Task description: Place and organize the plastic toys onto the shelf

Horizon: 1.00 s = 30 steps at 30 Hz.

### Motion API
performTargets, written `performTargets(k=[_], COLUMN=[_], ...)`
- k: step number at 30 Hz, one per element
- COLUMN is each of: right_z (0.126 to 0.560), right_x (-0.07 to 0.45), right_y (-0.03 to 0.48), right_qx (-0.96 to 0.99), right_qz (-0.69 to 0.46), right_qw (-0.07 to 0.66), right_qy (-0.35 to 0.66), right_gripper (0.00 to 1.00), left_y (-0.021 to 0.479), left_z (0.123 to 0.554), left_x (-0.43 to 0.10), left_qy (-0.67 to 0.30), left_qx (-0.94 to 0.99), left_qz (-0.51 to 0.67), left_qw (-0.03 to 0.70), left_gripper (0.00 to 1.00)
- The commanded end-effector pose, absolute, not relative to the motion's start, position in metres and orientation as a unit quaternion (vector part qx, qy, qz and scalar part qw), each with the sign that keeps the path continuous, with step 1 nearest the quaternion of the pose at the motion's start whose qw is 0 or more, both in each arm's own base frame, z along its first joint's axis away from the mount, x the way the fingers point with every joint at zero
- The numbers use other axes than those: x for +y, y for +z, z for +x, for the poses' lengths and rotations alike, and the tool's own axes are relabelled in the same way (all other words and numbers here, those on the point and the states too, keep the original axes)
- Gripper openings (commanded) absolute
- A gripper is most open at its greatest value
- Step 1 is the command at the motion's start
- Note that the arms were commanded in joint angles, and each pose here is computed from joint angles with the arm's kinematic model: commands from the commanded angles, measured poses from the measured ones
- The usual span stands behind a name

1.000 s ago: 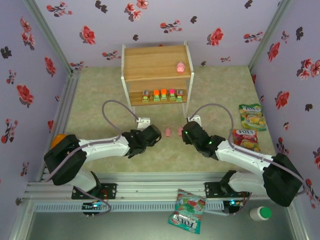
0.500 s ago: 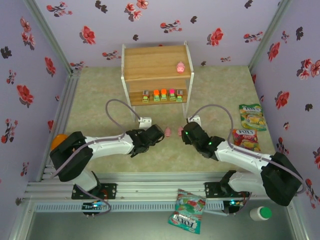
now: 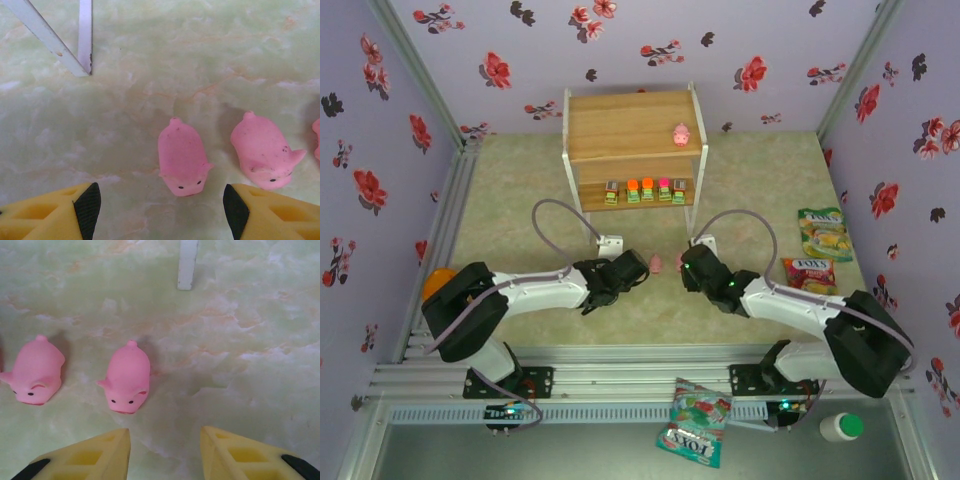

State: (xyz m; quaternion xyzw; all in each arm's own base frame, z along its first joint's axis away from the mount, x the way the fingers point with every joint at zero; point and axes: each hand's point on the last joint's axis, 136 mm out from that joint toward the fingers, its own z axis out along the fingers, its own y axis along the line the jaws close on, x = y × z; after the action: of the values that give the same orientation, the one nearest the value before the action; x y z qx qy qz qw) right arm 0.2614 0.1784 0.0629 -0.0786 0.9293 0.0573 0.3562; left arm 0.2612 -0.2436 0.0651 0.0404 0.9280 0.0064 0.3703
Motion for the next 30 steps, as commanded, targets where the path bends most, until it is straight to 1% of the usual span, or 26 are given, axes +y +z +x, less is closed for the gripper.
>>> performTargets(k=[1,9,14,17,25,30], right_z=[0.272,0.282,0.284,0.284,0.286,0.287], right_x=[0.188,0.199,0.198,0.199,0.208,0.218], right_y=[0.071,0.075,0.070,0.064,0.057,0.058], right_qx=[0.928,0.932,0.938,0.941,0.944,0.944], right_qz=[-0.052,-0.038,-0.030,-0.025,-0.020,-0.024], right_qw=[0.362,0.354,0.342,0.335,0.328,0.327], right_qy=[0.077,0.063,0.046,0.043,0.034,0.032], right_gripper=[0.42,0.41,0.45,0.45,0.46,0.49], left_y=[0.068,0.073,0.076,0.077,0.089,0.082], left_z=[0.262,0.262,0.260,0.261,0.266,0.268], left_x=[-0.241,-0.239,-0.233,-0.229,-0.223,-0.220], left_qy=[0.017,0.015,0.010,0.012,0.019,0.011], left_qx=[0.925,0.923,0.922,0.921,0.909,0.908], left_qz=[0.031,0.032,0.030,0.032,0.083,0.106], left_qw=[0.378,0.383,0.387,0.389,0.408,0.405], left_gripper=[0.70,0.70,0.70,0.70,0.71,0.72])
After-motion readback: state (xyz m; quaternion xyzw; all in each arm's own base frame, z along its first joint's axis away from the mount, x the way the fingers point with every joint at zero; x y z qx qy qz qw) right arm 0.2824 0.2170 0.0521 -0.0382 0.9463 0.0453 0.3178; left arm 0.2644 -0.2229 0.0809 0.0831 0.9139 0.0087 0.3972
